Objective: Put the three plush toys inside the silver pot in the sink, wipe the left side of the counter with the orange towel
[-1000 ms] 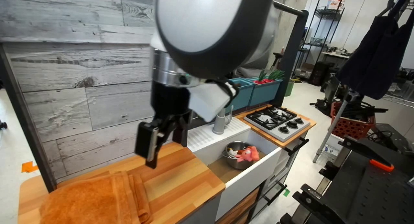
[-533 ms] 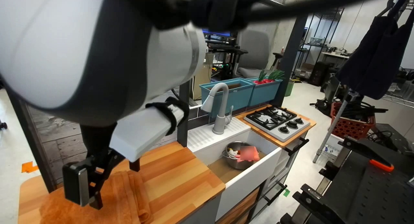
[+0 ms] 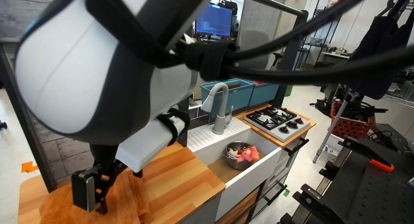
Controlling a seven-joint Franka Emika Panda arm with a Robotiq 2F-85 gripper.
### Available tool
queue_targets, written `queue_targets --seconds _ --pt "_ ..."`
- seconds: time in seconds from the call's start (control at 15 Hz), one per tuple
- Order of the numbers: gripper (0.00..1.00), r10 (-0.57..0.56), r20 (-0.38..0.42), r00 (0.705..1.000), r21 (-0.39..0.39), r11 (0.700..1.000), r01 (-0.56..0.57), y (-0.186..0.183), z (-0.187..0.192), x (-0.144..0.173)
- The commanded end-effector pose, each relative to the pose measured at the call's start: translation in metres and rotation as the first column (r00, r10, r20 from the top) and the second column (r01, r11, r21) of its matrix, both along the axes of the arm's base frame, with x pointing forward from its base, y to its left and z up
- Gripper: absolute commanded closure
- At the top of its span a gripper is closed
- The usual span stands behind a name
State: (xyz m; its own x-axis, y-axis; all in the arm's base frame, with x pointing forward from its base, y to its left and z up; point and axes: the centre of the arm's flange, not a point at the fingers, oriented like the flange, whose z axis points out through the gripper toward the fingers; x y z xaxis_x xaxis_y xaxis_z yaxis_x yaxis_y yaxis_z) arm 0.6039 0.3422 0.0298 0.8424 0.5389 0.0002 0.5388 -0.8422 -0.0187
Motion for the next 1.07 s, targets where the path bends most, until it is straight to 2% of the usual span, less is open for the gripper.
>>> queue_targets --seconds 0.0,0.2,0.47,0.6,0.67,0.87,1.0 --pt "0.0 -0.004 0.015 1.0 0.02 1.0 0.004 0.007 -0.011 0.003" --pt "0.0 -0.003 -0.012 1.0 0.022 1.0 0.003 0.025 -0.027 0.017" --pt "0.0 0.007 0.027 1.0 0.019 1.0 -0.008 0.051 -0.055 0.027" --pt "0.0 0.017 0.01 1.0 0.017 1.0 -0.018 0.056 -0.07 0.031" --pt "0.0 0.019 0.012 1.0 0.027 0.999 -0.019 0.035 -0.05 0.004" --pt "0.0 0.019 0.016 1.0 0.026 0.999 -0.02 0.04 -0.057 0.009" --pt "0.0 -0.003 -0.026 1.0 0.008 1.0 0.003 0.01 -0.049 -0.006"
